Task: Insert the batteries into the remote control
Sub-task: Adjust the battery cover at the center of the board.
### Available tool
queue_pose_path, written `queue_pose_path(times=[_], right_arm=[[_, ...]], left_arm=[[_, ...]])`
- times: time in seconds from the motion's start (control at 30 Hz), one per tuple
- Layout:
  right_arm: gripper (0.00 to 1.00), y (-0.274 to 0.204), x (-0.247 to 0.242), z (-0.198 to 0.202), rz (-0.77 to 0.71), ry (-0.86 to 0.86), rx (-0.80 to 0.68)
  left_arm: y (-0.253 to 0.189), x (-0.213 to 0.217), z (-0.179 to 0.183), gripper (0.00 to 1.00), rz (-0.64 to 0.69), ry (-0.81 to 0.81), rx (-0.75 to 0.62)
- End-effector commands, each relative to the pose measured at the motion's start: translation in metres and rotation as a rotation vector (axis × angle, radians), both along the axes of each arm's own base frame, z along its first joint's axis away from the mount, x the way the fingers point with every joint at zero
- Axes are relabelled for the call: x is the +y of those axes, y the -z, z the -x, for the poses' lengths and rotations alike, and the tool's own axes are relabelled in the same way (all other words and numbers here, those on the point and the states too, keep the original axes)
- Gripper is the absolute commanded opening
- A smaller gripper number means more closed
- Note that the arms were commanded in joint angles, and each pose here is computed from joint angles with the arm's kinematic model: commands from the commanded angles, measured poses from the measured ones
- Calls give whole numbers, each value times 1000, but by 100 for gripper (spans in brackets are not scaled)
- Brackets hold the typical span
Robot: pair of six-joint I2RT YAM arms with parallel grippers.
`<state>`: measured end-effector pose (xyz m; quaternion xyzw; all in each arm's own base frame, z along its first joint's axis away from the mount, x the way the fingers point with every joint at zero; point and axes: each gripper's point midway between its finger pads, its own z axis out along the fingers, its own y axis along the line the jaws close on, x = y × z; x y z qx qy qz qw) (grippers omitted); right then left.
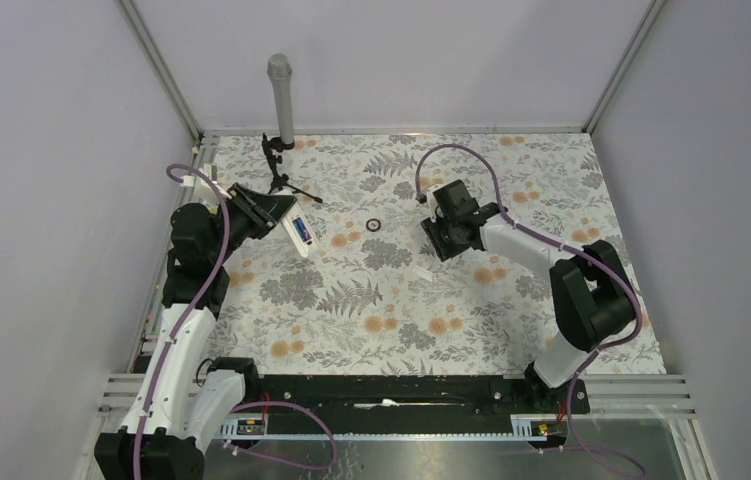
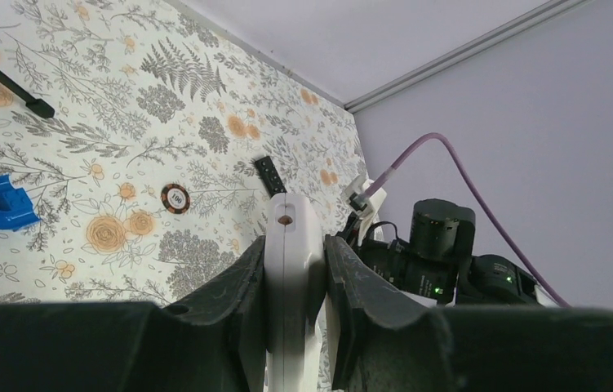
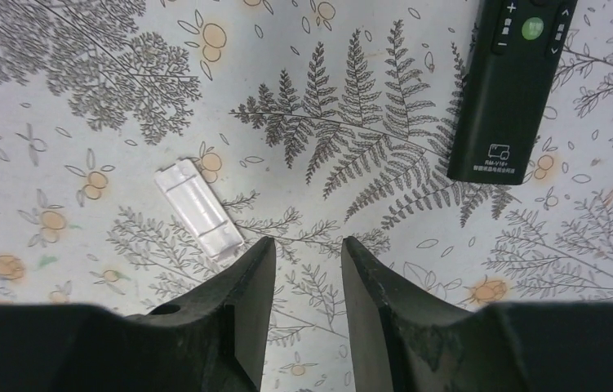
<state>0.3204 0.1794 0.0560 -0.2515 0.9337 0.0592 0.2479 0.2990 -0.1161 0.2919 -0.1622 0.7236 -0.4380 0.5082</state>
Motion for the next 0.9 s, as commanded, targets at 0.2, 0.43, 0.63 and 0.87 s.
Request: queue_pose_path(times=[0.2,0.43,0.63,0.87], right_arm=[[35,22,16,4,254,-125,-19],[34,38,23,34,287,-171,58],[33,39,35,55,245,-207,141],[37,26,88,77,-20,-109,325]], left_arm=[[-35,7,-3,0,-8,-25,-109],[-31,9,-3,0,5,-30,-100],[-29,9,-4,0,17,-28,-91],[-30,7,-2,0,28,-23,-92]])
